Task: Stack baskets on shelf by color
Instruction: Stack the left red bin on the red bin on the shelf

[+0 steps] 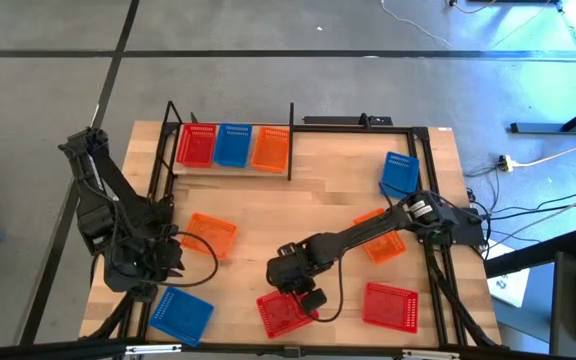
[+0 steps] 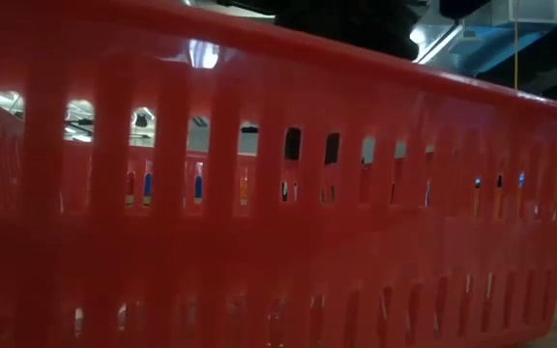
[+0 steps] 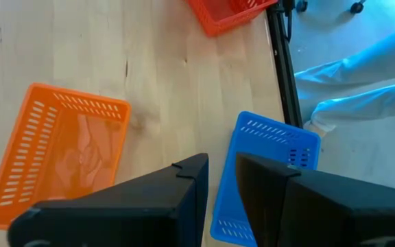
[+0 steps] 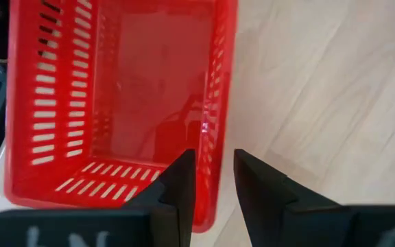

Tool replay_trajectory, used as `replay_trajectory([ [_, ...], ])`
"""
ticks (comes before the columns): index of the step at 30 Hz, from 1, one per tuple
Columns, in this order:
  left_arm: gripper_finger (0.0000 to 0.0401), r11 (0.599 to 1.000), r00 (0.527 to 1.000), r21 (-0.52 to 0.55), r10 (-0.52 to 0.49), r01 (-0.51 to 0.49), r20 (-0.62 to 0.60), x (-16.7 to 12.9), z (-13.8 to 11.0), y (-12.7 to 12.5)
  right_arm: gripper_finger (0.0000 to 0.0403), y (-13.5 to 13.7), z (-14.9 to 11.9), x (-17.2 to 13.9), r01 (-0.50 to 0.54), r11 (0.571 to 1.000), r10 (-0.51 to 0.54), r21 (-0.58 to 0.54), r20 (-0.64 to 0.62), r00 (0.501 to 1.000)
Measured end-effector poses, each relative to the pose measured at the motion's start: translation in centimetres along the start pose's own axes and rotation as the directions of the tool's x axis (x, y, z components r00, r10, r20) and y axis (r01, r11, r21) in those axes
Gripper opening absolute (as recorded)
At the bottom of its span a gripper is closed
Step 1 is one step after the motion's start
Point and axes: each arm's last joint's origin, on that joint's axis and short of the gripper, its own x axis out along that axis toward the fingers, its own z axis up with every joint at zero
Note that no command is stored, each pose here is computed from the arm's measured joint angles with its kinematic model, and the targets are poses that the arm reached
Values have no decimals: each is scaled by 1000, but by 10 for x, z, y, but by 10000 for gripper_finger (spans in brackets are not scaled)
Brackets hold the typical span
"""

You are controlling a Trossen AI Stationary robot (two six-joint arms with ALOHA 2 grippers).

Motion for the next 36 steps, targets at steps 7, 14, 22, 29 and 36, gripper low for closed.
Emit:
replay_trajectory([
  [7,66,1000,1000,0,7,-7,9,0,0,0,99,-8,1,18,-74,997,74,19,17,997],
  [14,66,1000,1000,0,8,-8,10,0,0,0,79,-12,-3,38,-25,999,25,23,-32,999],
  [22,66,1000,1000,-1,6,-6,11,0,0,0,4,-22,-1,28,16,992,-11,123,-37,999],
  [29,66,1000,1000,-10,-13,13,26,0,2,-2,2,-32,18,-30,265,956,-253,128,-102,962],
  [36,66,995,994,-63,-72,77,76,-1,7,-8,1,-37,40,-96,442,888,-444,129,-12,896],
])
